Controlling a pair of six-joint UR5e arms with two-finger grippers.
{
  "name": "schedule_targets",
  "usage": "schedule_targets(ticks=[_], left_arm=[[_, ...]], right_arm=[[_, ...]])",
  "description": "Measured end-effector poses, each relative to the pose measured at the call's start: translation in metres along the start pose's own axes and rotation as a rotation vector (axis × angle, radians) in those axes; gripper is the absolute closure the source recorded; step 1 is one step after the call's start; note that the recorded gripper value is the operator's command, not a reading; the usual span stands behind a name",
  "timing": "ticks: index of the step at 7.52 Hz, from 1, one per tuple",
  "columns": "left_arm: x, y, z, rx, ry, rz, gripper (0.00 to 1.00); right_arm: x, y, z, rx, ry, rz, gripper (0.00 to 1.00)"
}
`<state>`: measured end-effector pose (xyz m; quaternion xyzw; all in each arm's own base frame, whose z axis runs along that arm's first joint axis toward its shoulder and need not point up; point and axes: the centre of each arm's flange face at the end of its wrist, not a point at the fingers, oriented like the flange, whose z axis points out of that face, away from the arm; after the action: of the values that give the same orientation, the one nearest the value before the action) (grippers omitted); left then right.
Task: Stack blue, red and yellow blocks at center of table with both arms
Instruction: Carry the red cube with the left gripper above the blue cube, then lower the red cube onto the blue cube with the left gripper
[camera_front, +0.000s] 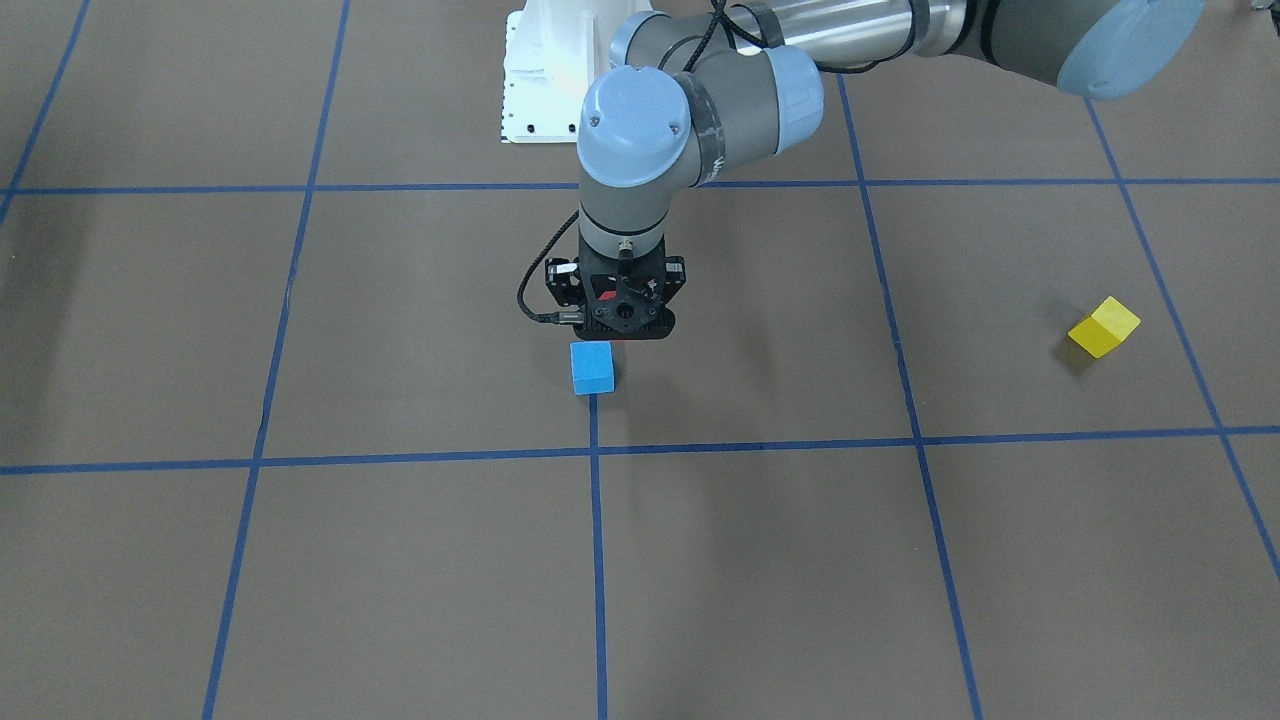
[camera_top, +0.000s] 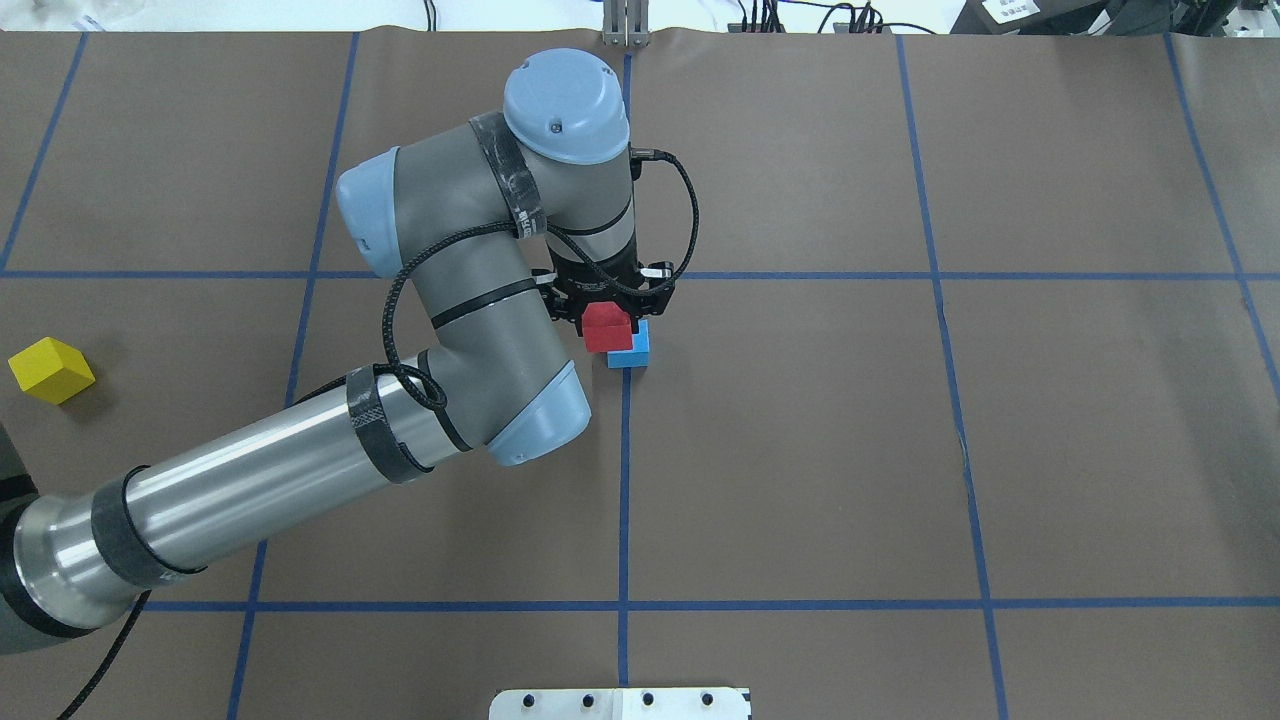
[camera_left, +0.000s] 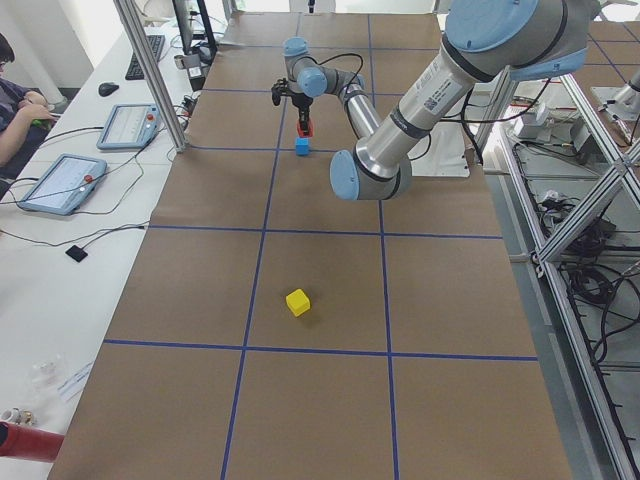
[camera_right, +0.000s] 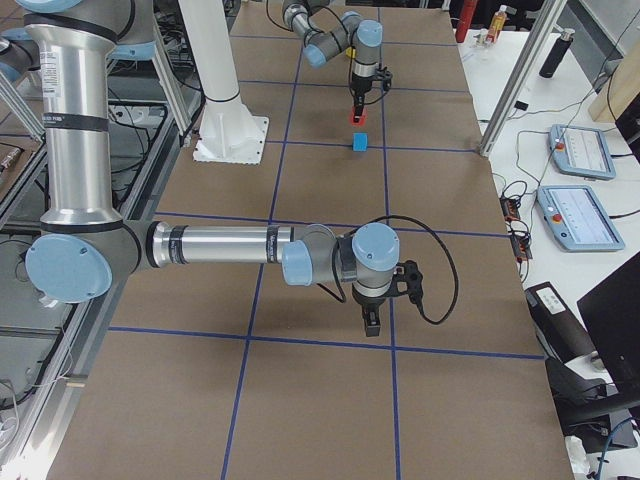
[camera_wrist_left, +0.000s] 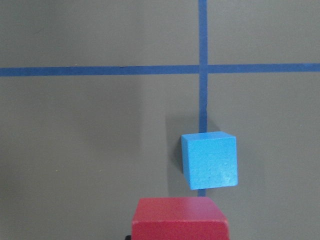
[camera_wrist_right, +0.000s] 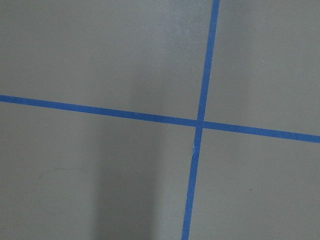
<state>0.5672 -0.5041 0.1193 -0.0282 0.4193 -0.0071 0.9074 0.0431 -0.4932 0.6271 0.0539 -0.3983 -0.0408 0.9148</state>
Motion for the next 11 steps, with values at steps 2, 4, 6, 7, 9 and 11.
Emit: schedule_targets(ticks=[2, 4, 6, 7, 9, 11], left_arm=[[0.005, -0.005, 0.010, 0.000, 0.006, -0.028, 1.00], [0.003, -0.008, 0.017, -0.003, -0.004, -0.037, 1.00], [0.002, -0.012, 0.025, -0.001, -0.005, -0.037, 1.00], [0.001, -0.016, 0.031, 0.001, -0.001, -0.034, 1.00], [0.002, -0.019, 0.036, 0.003, 0.005, -0.030, 1.00], [0.004, -0.019, 0.037, 0.003, 0.006, -0.028, 1.00]], right_arm=[[0.000, 0.000, -0.001, 0.001, -0.001, 0.003, 0.00], [-0.001, 0.000, -0.002, 0.003, -0.002, 0.007, 0.00], [-0.002, -0.001, -0.002, 0.003, -0.002, 0.009, 0.00], [-0.001, -0.001, -0.002, 0.003, -0.001, 0.009, 0.00], [-0.001, -0.001, -0.002, 0.003, -0.002, 0.010, 0.00], [0.000, 0.000, -0.001, 0.002, -0.002, 0.010, 0.00]])
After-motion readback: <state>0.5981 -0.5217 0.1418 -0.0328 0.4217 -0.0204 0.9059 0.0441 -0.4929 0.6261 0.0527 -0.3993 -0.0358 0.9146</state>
